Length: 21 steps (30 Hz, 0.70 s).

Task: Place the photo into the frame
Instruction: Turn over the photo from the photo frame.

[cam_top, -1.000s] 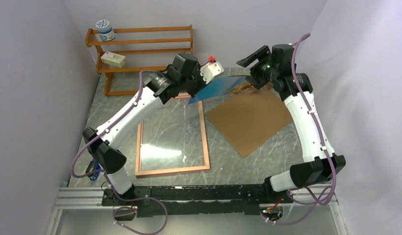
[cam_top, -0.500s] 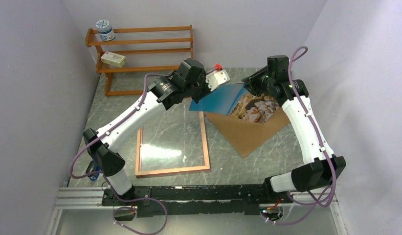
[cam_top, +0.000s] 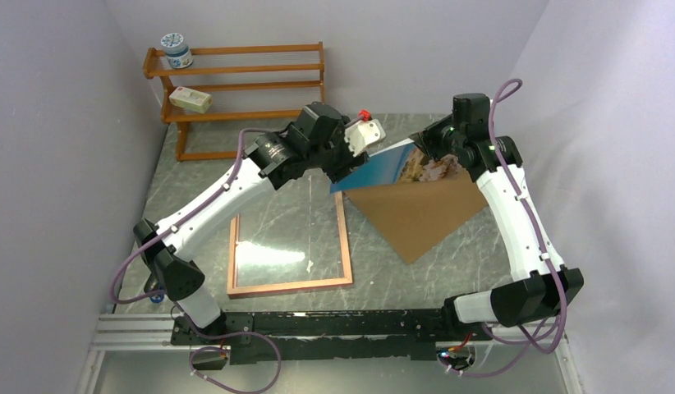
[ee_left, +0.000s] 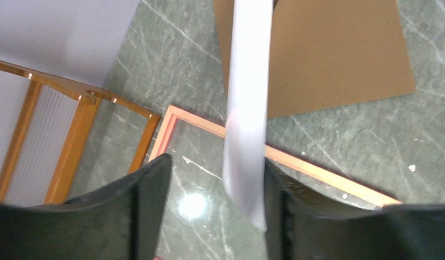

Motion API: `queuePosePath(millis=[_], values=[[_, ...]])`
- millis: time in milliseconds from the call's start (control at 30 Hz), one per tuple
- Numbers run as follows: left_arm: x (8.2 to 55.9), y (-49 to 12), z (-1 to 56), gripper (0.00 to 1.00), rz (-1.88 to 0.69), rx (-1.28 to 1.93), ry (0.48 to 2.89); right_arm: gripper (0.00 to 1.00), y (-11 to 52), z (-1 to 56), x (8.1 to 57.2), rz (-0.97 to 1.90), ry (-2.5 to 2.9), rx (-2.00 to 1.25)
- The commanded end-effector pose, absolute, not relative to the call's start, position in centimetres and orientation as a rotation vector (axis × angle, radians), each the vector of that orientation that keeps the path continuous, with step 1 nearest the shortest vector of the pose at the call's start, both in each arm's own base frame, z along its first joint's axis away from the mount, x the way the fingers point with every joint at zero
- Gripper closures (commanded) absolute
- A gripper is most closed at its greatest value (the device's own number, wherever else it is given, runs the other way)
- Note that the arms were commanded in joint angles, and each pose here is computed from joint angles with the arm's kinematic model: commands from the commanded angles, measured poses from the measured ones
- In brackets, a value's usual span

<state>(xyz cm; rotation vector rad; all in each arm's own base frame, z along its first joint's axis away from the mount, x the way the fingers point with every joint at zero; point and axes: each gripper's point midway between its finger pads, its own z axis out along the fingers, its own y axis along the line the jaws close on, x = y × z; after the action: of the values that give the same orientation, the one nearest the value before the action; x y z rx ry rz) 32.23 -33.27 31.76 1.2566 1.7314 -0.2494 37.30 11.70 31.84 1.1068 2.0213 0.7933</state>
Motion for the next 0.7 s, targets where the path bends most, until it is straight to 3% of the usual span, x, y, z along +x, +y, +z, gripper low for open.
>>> queuePosePath(millis=[0,167,400,667], values=[[30.6,-32.8,34.7,0.26,-0.336,1.166,1.713,1.0,11.4,34.4,37.8,0.832,1.953,1.036],[27.7,-33.0,38.3,0.07,-0.534,1.084,1.641,1.0,10.6,35.9,39.0,0.788,1.941,0.864],[24.6,-34.5,42.1,0.06,-0.885,0.918,1.614,1.0,11.4,37.3,40.1,0.717,2.009,0.501],[32.1,-29.7,40.0,0.08,-1.165,0.492,1.867,1.0,16.0,39.9,38.2,0.911,2.039,0.109]])
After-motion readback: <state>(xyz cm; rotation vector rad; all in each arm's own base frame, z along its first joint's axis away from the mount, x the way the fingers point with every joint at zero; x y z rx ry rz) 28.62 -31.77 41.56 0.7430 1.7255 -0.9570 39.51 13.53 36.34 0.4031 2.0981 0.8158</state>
